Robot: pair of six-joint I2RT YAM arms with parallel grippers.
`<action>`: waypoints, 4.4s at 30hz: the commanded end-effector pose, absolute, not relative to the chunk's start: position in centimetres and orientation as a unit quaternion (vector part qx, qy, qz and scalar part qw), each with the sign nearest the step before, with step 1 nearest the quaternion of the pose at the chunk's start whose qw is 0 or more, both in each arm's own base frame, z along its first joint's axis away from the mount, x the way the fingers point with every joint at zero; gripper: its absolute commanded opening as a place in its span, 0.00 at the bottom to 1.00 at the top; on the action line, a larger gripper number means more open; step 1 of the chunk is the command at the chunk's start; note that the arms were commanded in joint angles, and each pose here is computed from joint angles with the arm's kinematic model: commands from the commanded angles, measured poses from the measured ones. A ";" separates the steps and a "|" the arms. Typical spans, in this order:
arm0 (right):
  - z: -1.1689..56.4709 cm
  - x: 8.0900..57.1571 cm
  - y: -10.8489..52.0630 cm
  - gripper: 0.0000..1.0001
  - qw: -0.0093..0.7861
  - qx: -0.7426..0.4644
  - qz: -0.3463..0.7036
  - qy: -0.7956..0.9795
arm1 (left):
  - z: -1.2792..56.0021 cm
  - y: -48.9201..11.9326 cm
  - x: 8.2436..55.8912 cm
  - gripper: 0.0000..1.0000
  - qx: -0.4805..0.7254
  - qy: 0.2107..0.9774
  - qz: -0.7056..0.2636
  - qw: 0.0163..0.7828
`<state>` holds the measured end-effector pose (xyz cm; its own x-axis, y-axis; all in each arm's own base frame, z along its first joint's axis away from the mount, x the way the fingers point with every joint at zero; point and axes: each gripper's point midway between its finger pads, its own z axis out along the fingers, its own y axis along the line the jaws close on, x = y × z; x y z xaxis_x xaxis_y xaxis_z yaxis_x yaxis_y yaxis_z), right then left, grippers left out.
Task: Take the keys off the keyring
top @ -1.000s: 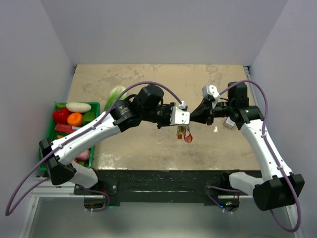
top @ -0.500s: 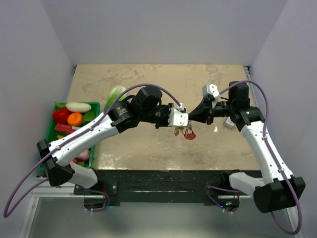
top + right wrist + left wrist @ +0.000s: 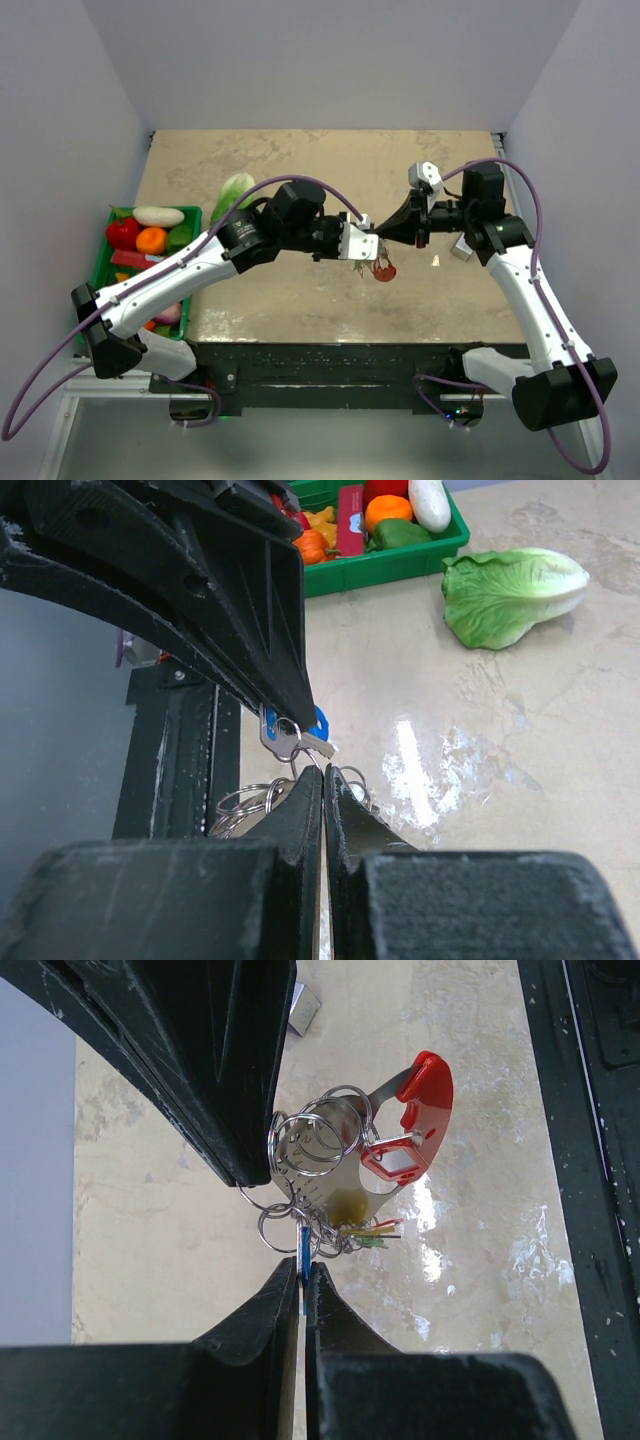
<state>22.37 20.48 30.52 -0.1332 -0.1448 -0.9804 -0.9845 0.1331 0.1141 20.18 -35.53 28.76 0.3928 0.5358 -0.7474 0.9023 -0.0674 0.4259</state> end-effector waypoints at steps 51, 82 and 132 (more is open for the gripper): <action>31.6 25.3 18.8 0.00 0.513 -0.454 0.364 0.631 | 27.9 -34.2 21.7 0.00 0.688 0.551 -0.107 0.459; 29.4 25.2 19.1 0.00 0.500 -0.429 0.361 0.660 | 30.9 -33.4 25.9 0.00 0.651 0.540 0.106 0.524; 31.5 27.4 19.7 0.00 0.508 -0.312 0.447 0.667 | 29.8 -36.3 23.1 0.00 0.682 0.528 0.055 0.503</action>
<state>25.39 20.16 29.34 -0.3188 -0.0455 -0.9467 -0.8867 0.3672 0.2809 23.70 -35.84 28.65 0.4217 0.7928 -0.4400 0.6636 0.0608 0.7456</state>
